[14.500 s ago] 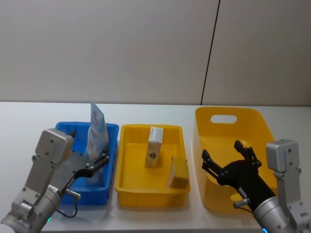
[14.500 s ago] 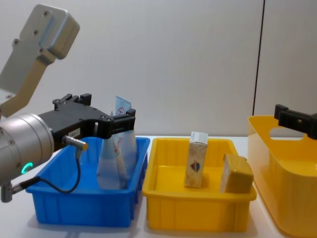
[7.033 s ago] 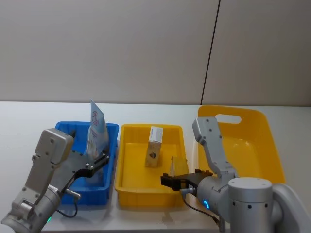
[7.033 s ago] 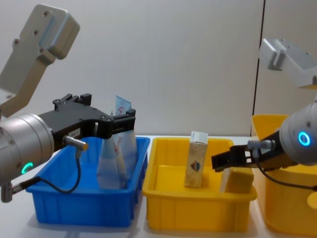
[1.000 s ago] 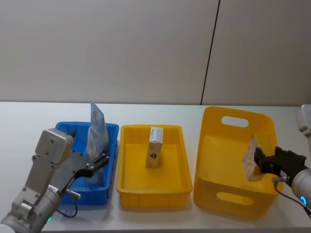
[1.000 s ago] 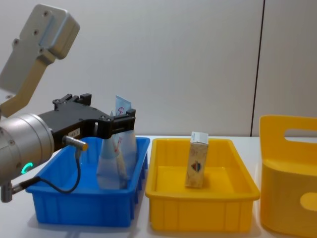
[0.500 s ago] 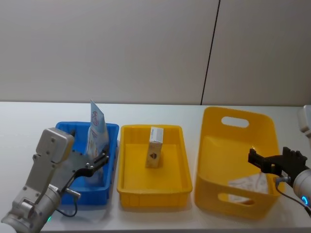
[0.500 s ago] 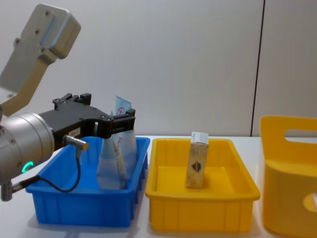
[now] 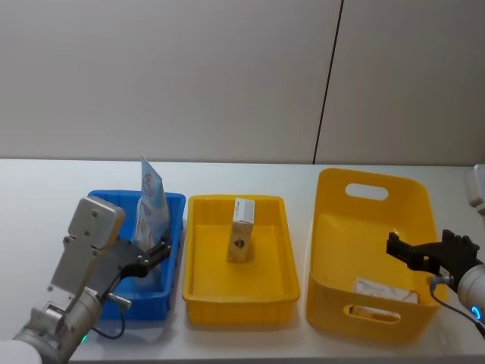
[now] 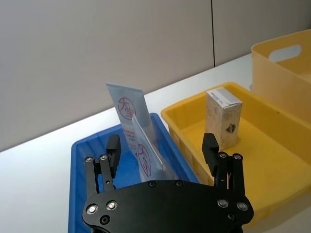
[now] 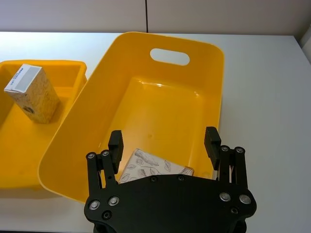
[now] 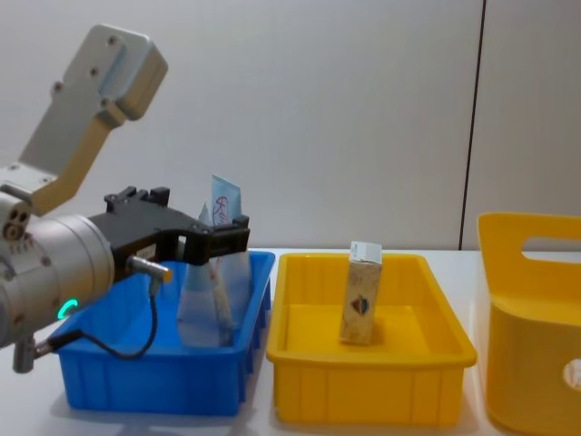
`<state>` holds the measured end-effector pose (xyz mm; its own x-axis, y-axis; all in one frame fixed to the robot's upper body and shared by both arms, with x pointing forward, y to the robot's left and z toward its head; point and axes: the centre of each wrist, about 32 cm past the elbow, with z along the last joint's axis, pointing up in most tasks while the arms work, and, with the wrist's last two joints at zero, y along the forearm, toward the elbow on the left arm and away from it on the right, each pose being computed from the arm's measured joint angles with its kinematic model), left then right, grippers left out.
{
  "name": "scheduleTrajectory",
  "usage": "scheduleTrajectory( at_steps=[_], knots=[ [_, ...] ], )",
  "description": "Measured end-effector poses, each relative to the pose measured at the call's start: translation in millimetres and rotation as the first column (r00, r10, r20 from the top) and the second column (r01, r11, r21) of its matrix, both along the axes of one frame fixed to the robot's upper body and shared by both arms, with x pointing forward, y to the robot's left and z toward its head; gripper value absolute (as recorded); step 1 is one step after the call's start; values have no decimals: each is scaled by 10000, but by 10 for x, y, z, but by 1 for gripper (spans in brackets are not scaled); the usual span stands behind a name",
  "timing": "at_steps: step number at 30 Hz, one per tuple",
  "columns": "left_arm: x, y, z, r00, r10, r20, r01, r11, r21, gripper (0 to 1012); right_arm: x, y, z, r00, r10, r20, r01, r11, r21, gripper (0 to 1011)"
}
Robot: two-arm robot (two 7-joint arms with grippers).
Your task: Bimanual collaborative sorting of washing and personal care products
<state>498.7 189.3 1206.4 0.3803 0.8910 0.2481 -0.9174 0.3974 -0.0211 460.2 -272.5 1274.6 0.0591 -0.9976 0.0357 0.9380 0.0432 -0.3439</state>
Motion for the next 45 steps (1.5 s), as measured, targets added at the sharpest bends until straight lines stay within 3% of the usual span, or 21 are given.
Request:
scheduleTrajectory(
  at_steps=[11, 25, 33, 37, 45],
  knots=[
    [56, -57, -77, 9976, 460, -512, -459, 9989, 21, 1001, 1, -4, -2, 10000, 2, -4, -2, 10000, 7, 1003],
    [250, -145, -191, 9925, 715, -988, -739, 9970, -212, 1001, 2, -4, -4, 10000, 2, -10, -2, 10000, 7, 1002],
    [319, -181, -224, 9909, 719, -1134, -755, 9968, -276, 1001, 2, -4, -4, 10000, 1, -9, -1, 10000, 5, 1003],
    [335, -191, -230, 9906, 719, -1167, -758, 9967, -295, 944, 2, -5, -4, 10000, 0, -9, 0, 10000, 4, 1003],
    [361, -208, -242, 9898, 716, -1229, -761, 9966, -323, 705, 2, -4, -4, 10000, 0, -9, 0, 10000, 5, 1002]
  ],
)
